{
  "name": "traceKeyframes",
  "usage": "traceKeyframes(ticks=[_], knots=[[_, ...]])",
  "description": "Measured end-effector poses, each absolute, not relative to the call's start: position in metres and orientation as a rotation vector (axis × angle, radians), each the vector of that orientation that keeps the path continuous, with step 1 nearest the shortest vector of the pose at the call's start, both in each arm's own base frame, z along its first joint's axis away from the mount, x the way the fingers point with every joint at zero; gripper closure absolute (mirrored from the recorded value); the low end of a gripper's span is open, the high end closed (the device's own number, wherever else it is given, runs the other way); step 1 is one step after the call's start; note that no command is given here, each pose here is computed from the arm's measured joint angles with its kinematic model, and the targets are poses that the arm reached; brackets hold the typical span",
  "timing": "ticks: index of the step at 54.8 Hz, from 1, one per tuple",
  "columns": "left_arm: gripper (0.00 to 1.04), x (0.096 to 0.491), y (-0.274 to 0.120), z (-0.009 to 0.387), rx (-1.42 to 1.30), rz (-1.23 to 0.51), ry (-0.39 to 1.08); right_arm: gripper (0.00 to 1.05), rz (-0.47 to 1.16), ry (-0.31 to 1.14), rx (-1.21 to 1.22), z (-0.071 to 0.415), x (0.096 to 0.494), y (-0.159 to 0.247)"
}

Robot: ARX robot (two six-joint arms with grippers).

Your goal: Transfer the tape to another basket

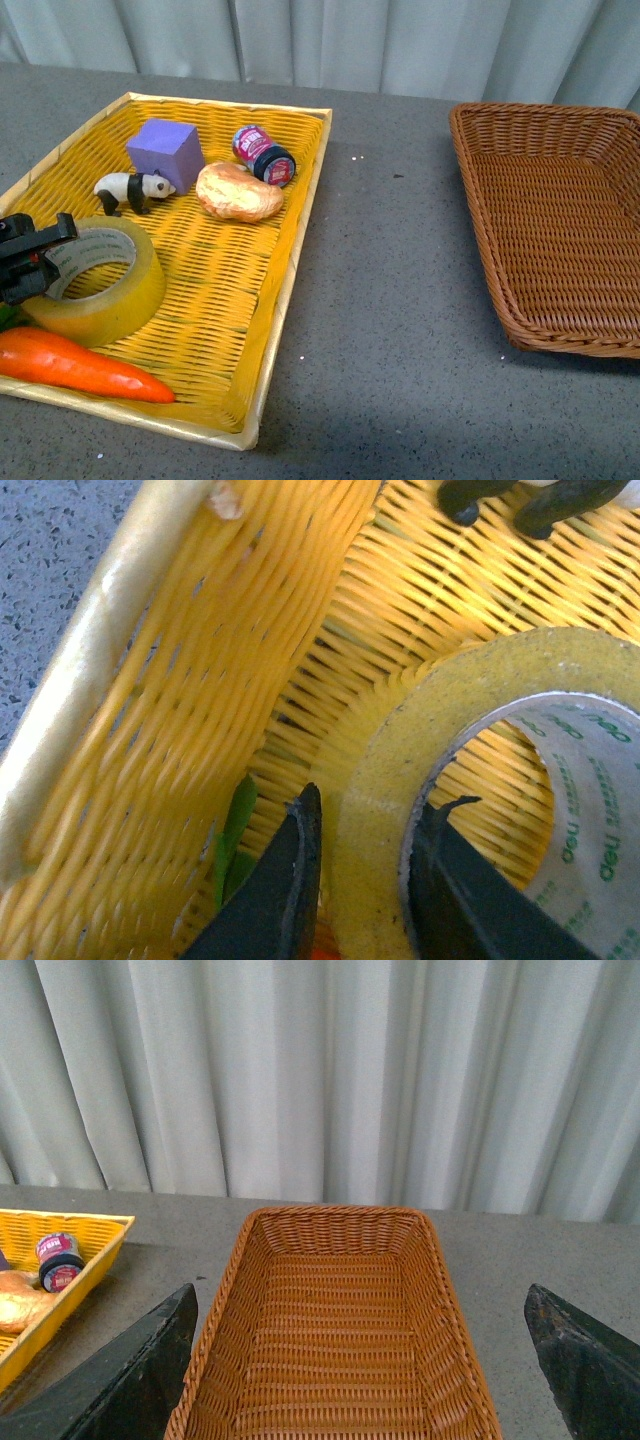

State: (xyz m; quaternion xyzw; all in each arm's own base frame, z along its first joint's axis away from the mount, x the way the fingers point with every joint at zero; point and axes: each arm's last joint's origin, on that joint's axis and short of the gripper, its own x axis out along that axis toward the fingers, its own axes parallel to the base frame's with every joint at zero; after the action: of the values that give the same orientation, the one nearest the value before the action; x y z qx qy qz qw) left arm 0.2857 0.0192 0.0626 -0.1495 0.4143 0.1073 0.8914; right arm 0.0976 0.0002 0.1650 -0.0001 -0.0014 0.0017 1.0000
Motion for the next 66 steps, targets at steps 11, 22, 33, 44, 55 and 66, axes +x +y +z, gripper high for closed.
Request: traceKeyframes(ticks=[11, 22, 33, 44, 55, 66], knots=[[0.88, 0.285, 0.013, 0.071, -0.274, 0.208, 0.855, 0.09, 0.003, -0.003, 0.000, 0.165, 0.098, 0.000], [0.88, 0.288, -0.018, 0.104, -0.251, 0.089, 0.771, 0.09, 0.003, -0.003, 0.000, 0.165, 0.098, 0.000], [0.88, 0.308, -0.074, 0.136, -0.159, -0.073, 0.646, 0.09, 0.003, -0.003, 0.000, 0.165, 0.098, 0.000], [0.88, 0.330, -0.147, 0.143, -0.090, -0.231, 0.628, 0.09, 0.003, -0.003, 0.000, 0.165, 0.098, 0.000], [0.88, 0.351, -0.216, 0.150, -0.062, -0.359, 0.612, 0.09, 0.003, -0.003, 0.000, 0.165, 0.098, 0.000], [0.88, 0.355, -0.236, 0.152, -0.065, -0.387, 0.606, 0.09, 0.003, -0.003, 0.000, 0.165, 0.098, 0.000]])
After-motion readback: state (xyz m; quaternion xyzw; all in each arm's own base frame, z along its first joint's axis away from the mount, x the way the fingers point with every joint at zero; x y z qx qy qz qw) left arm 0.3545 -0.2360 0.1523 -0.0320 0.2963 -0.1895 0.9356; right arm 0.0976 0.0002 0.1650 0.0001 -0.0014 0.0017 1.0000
